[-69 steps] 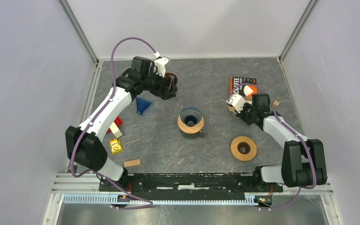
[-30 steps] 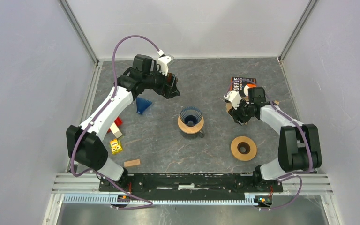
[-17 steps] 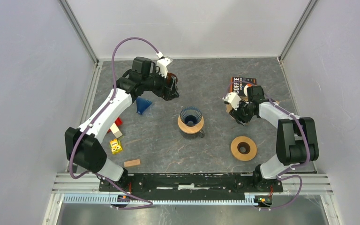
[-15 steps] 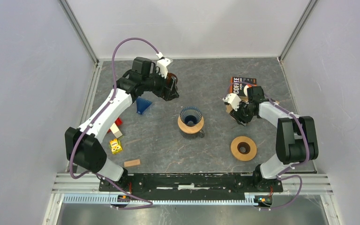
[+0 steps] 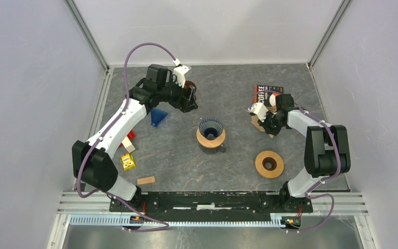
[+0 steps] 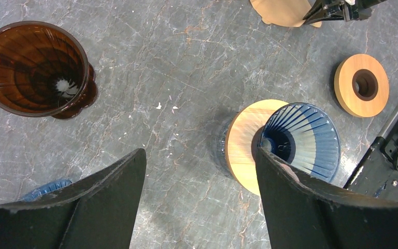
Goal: Place the coffee filter in the dripper
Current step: Pick up the coffee filter from the center of the board.
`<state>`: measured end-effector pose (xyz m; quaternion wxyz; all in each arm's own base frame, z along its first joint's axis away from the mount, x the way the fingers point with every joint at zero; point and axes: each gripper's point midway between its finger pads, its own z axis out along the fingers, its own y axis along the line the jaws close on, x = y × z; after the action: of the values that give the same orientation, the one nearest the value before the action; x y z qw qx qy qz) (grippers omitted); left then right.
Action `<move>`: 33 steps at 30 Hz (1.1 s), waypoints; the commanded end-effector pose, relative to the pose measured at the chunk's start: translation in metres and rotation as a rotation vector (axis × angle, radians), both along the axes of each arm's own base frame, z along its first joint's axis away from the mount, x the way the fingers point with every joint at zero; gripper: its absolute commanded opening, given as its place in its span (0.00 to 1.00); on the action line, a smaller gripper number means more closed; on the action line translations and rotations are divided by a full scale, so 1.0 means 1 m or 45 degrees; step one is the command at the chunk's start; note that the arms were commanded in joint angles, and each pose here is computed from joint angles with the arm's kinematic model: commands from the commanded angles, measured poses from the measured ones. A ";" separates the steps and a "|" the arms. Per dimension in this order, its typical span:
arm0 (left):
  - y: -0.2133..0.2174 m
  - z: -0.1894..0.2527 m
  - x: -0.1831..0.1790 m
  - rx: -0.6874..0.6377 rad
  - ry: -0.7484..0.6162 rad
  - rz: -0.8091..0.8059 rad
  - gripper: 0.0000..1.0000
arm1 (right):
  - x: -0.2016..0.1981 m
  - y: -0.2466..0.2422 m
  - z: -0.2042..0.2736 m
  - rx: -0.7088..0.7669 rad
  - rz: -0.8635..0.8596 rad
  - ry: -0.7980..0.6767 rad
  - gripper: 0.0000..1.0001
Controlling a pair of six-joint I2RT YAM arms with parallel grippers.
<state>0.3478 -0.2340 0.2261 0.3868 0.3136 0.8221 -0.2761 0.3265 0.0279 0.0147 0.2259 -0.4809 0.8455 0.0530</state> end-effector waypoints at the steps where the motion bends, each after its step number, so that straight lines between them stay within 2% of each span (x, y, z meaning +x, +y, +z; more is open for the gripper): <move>1: 0.000 0.027 0.003 -0.006 -0.160 -0.038 0.84 | 0.002 0.001 0.005 0.021 0.025 0.009 0.08; 5: -0.001 0.030 0.005 -0.010 -0.166 -0.038 0.84 | 0.010 0.007 0.025 0.069 0.038 -0.039 0.01; 11: -0.004 0.039 0.008 -0.028 -0.185 -0.046 0.84 | 0.017 0.034 0.074 0.251 0.115 -0.123 0.00; 18: -0.017 0.066 -0.004 -0.101 -0.217 -0.158 0.83 | 0.007 0.100 0.154 0.697 0.334 -0.132 0.00; 21: -0.025 0.082 -0.015 -0.102 -0.292 -0.235 0.83 | -0.002 0.131 0.186 0.845 0.451 -0.141 0.00; 29: -0.051 0.109 -0.056 0.157 -0.651 -0.515 0.84 | -0.017 0.193 0.243 0.951 0.642 -0.306 0.00; 33: -0.049 0.103 -0.066 0.283 -0.708 -0.588 0.83 | -0.027 0.209 0.257 1.015 0.683 -0.321 0.00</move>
<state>0.2855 -0.2972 0.3129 0.4630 0.5318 0.6644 -0.2476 0.3070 0.2212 0.2369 0.4325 -0.5625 0.6131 0.3474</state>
